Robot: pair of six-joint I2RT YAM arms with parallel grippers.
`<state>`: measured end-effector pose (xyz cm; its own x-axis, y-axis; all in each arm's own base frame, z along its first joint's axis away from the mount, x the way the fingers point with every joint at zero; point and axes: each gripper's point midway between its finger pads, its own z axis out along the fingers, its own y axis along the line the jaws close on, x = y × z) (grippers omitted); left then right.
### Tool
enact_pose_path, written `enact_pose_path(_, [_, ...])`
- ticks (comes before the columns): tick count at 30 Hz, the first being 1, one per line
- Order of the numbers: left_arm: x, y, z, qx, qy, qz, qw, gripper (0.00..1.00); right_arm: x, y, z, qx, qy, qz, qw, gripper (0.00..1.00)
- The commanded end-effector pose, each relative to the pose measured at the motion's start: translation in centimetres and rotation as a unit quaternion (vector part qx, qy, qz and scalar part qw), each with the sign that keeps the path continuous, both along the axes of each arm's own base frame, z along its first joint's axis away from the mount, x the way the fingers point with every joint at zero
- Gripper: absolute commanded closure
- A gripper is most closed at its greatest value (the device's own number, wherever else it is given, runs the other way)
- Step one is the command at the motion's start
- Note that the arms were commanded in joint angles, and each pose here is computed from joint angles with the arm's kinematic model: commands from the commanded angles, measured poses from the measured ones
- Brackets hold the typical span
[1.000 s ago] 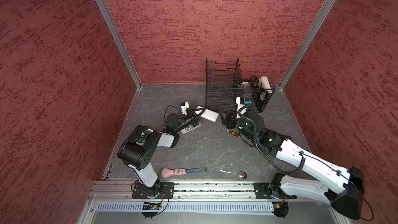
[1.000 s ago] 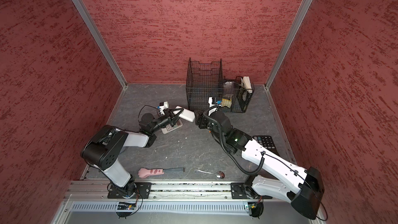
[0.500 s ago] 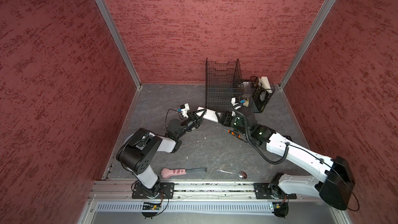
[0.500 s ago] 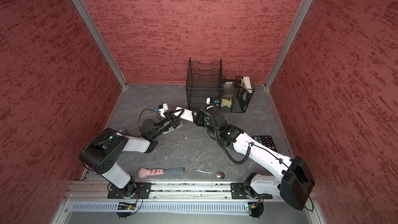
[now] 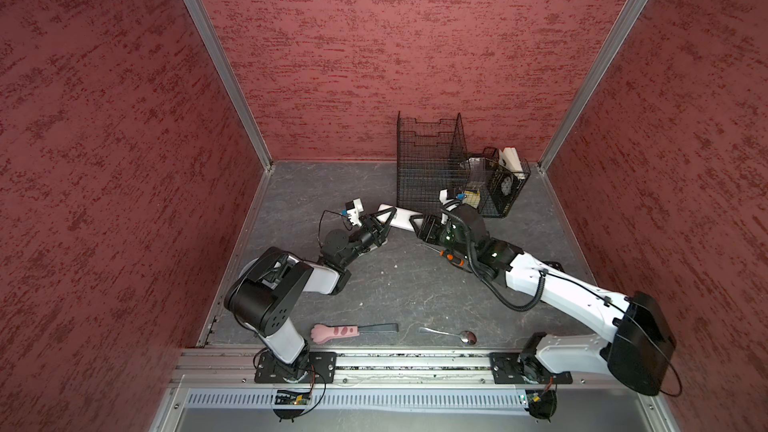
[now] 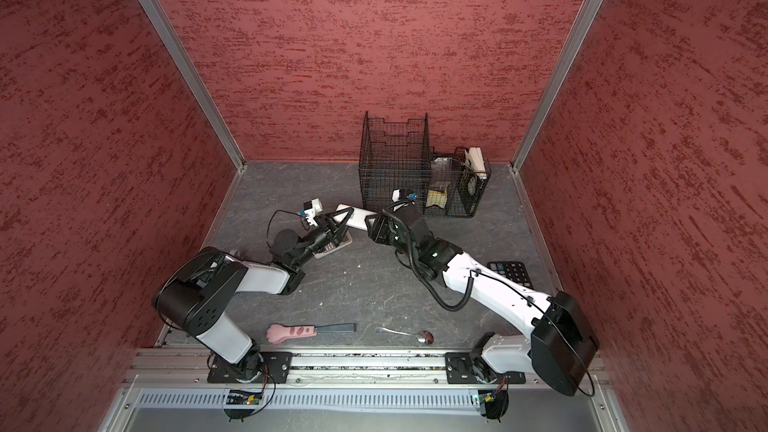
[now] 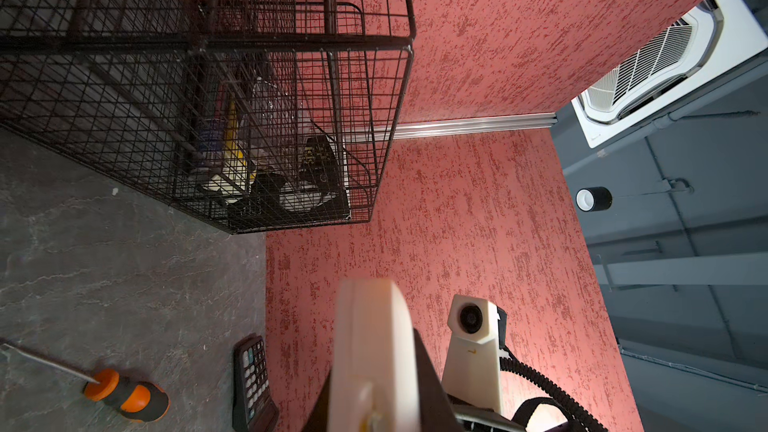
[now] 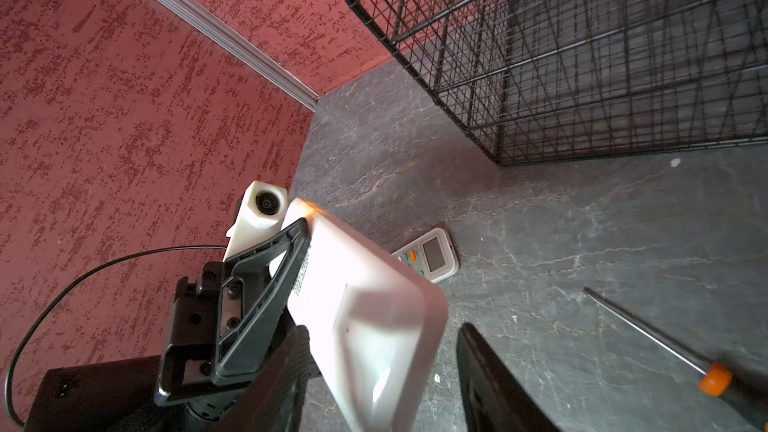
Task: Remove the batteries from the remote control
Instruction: 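Hold the remote with the left gripper while the right gripper grips its back end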
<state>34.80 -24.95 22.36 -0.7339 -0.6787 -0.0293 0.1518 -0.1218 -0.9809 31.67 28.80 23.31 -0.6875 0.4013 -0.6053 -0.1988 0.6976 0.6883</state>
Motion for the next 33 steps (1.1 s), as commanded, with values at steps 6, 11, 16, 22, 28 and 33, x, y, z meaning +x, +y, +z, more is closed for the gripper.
enact_pose_path(6, [0.0, -0.3, 1.4, -0.005, -0.034, -0.001, 0.999, 1.00, 0.6, 0.8, 0.3, 0.023, 0.005, 0.000, 1.000, 0.49])
enact_pose_path(11, [-0.1, -0.3, 1.4, -0.005, -0.032, -0.001, 0.999, 1.00, 0.5, 0.4, -0.3, 0.018, 0.008, -0.005, 1.000, 0.53])
enact_pose_path(16, [-0.2, -0.3, 1.6, -0.006, -0.035, -0.003, 0.999, 1.00, 0.3, -0.1, -0.8, 0.019, 0.013, -0.012, 1.000, 0.60])
enact_pose_path(22, [-0.2, -0.4, 1.8, -0.008, -0.037, -0.006, 0.999, 1.00, 0.1, -0.5, -1.3, 0.020, 0.017, -0.015, 1.000, 0.64])
enact_pose_path(28, [-0.8, -0.9, 2.0, 0.000, -0.049, -0.009, 0.999, 1.00, 0.1, -0.3, -0.5, 0.041, 0.013, -0.012, 0.999, 0.55])
enact_pose_path(33, [-0.8, -1.0, 2.1, -0.003, -0.049, -0.010, 0.999, 1.00, 0.2, 0.0, -0.7, 0.048, 0.016, -0.009, 0.999, 0.60])
